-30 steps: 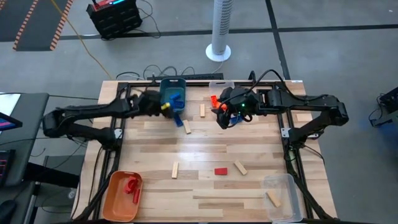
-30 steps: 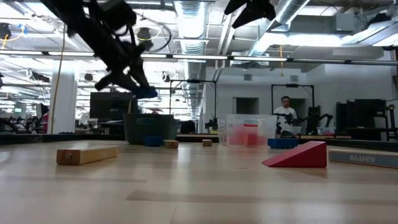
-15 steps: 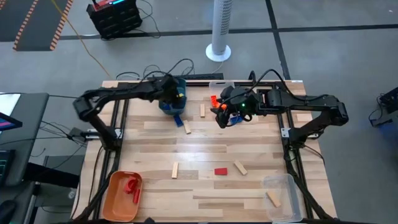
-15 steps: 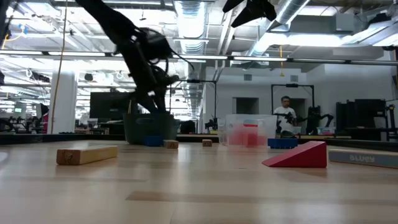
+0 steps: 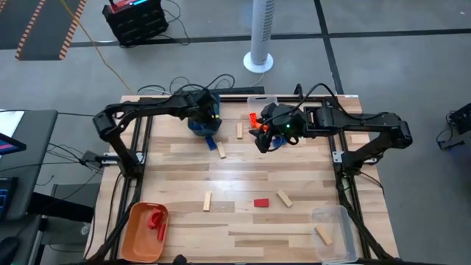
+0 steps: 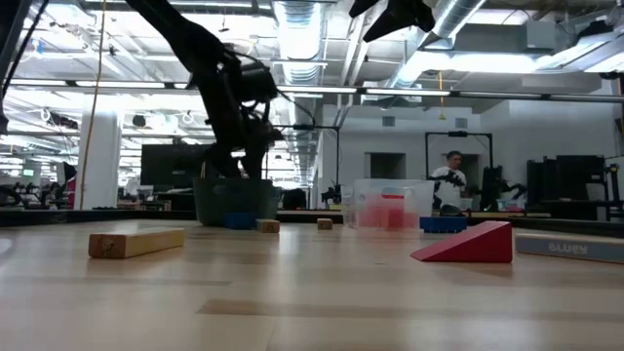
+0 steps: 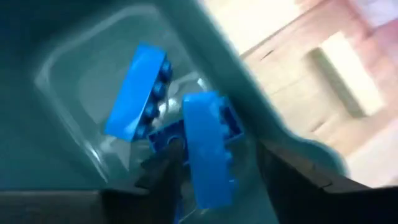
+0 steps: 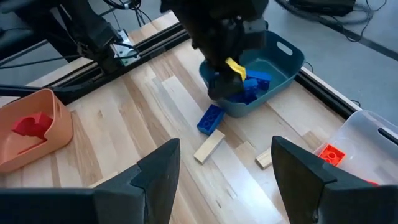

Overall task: Sort blocks
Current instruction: Put the brown block into the bottom transparent bin

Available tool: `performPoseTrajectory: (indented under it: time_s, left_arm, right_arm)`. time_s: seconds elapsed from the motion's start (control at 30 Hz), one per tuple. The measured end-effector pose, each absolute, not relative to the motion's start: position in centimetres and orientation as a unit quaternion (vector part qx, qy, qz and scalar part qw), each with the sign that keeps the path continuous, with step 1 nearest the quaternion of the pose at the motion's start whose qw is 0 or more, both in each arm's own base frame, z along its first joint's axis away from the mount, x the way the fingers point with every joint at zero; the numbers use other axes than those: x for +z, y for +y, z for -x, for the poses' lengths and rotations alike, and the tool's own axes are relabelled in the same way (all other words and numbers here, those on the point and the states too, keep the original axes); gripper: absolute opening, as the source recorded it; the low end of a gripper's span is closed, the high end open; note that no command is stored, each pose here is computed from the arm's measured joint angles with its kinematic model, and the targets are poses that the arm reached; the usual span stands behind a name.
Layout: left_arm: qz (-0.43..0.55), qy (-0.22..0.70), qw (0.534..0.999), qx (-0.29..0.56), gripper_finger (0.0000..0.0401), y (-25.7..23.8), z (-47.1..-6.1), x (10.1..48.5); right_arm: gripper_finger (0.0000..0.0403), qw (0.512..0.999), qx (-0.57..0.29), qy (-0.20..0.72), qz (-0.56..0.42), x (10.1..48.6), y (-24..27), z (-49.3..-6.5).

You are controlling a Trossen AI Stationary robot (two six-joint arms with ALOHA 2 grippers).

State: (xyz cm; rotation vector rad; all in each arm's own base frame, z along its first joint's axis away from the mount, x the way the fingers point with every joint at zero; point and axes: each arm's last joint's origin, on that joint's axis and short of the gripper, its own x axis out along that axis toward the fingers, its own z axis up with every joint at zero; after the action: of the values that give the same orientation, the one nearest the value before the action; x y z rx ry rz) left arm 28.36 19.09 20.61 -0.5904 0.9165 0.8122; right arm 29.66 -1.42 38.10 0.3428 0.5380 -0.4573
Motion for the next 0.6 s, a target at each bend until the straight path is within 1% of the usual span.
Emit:
performPoseTrajectory:
  time_s: [0.1, 0.2, 0.33, 0.4, 0.47, 0.53, 0.6]
  left_arm:
    - [0.235, 0.420, 0.804, 0.348, 0.0215, 18.2, -28.1, 22.3]
    - [0.176, 0.424, 0.828, 0.321, 0.0216, 16.0, -27.9, 24.6]
    - [0.110, 0.448, 0.840, 0.288, 0.0206, 11.2, -28.0, 26.4]
    - [0.086, 0.457, 0.850, 0.248, 0.0200, 8.3, -28.4, 26.7]
    - [0.061, 0.476, 0.857, 0.189, 0.0193, 5.3, -28.9, 26.6]
    - [0.066, 0.498, 0.853, 0.142, 0.0188, 2.6, -29.0, 26.2]
    - [0.135, 0.508, 0.840, 0.132, 0.0182, 0.7, -29.0, 25.9]
  right_arm:
    - [0.0244, 0.922, -0.226, 0.268, -0.166, 38.0, -1.6, -29.6]
    - [0.0244, 0.916, -0.229, 0.285, -0.162, 37.7, -1.6, -29.4]
    - [0.0244, 0.914, -0.229, 0.297, -0.155, 37.3, -1.6, -29.3]
    - [0.0244, 0.911, -0.231, 0.305, -0.153, 36.9, -1.6, -29.3]
    - [0.0244, 0.909, -0.233, 0.309, -0.152, 36.6, -1.7, -29.3]
    - [0.0244, 0.911, -0.228, 0.310, -0.148, 36.6, -1.7, -29.3]
    - [0.0244, 0.912, -0.226, 0.311, -0.142, 36.6, -1.7, -29.3]
